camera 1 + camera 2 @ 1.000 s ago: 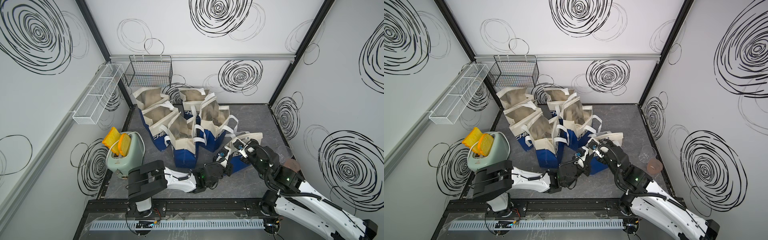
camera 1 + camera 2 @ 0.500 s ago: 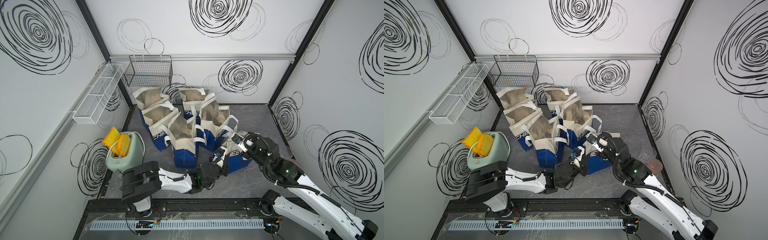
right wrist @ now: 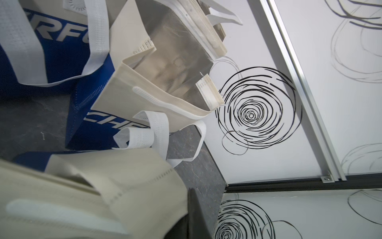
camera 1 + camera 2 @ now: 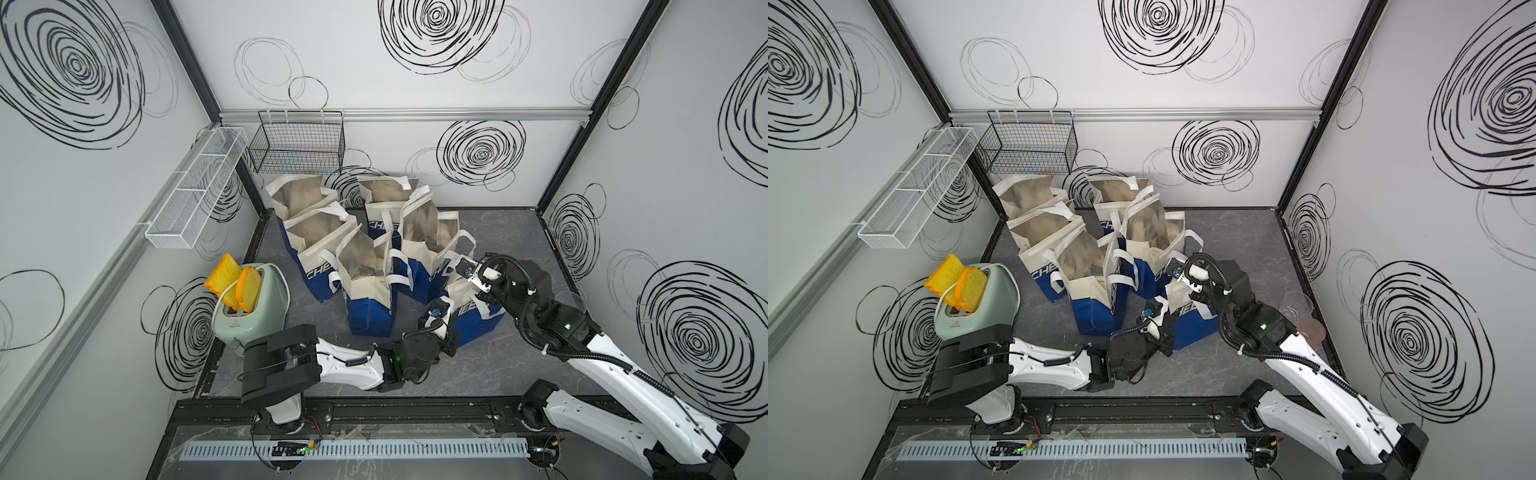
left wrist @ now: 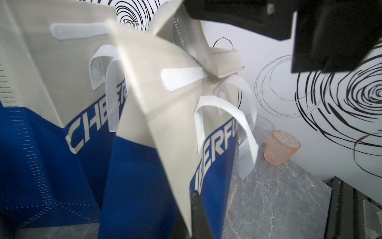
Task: Open the takeout bag
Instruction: Open the takeout bag at the center of the board.
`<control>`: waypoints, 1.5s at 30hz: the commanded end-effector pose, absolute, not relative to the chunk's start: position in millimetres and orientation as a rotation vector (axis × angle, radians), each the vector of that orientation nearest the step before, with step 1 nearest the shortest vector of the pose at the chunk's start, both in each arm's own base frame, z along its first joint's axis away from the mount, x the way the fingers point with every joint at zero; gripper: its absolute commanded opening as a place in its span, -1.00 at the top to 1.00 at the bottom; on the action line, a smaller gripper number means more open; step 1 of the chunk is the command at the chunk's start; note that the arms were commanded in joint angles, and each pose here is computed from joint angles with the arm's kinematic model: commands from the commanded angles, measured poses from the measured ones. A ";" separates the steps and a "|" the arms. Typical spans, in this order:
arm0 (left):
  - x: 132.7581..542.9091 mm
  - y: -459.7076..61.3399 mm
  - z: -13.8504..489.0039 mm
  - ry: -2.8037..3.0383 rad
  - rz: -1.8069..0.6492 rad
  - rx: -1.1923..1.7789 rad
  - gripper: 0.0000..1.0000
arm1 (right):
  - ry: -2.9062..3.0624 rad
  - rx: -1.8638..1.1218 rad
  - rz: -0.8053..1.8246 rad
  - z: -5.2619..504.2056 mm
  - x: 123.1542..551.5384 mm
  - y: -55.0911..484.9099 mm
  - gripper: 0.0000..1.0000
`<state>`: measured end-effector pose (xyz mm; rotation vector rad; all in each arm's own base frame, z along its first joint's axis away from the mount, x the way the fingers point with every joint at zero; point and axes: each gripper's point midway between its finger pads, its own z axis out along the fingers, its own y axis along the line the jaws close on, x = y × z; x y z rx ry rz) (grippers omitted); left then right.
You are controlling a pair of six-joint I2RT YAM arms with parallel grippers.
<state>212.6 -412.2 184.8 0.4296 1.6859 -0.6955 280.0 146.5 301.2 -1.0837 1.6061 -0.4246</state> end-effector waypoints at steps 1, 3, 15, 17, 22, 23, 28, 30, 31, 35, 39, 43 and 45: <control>195.1 -401.7 119.7 1.833 -0.548 0.602 1.00 | 1.461 -0.832 -0.550 382.9 292.9 124.4 1.00; 194.0 -401.3 118.6 1.834 -0.544 0.606 1.00 | 1.450 -0.836 -0.563 385.9 293.5 124.7 1.00; 191.2 -402.2 117.5 1.835 -0.538 0.619 1.00 | 1.426 -0.874 -0.550 401.7 301.2 138.8 0.94; 192.3 -403.4 118.9 1.832 -0.534 0.621 1.00 | 1.449 -0.873 -0.516 398.3 298.4 138.9 0.64; 196.0 -408.4 123.4 1.822 -0.538 0.616 1.00 | 1.518 -0.835 -0.401 386.6 281.9 132.1 0.50; 196.2 -409.6 124.1 1.820 -0.540 0.614 1.00 | 1.531 -0.815 -0.388 385.0 279.2 128.9 0.47; 199.1 -416.0 126.8 1.812 -0.542 0.623 1.00 | 1.615 -0.821 -0.333 365.0 263.8 118.3 -0.17; 201.2 -417.0 128.0 1.811 -0.538 0.622 1.00 | 1.641 -0.785 -0.325 365.2 260.7 112.2 -0.24; 201.8 -417.7 129.1 1.811 -0.538 0.620 1.00 | 1.656 -0.752 -0.316 366.5 259.5 108.6 -0.29; 209.8 -416.9 133.0 1.822 -0.508 0.592 1.00 | 1.755 -0.580 -0.300 369.0 259.4 91.1 -0.36; 217.8 -416.5 139.4 1.836 -0.497 0.534 0.96 | 1.840 -0.462 -0.274 368.4 258.5 80.9 -0.40; 221.8 -419.1 146.7 1.841 -0.527 0.472 0.28 | 1.888 -0.360 -0.250 370.8 259.5 74.0 -0.42; 221.4 -419.1 143.4 1.859 -0.520 0.471 -0.06 | 1.908 -0.305 -0.236 373.0 258.0 69.0 -0.43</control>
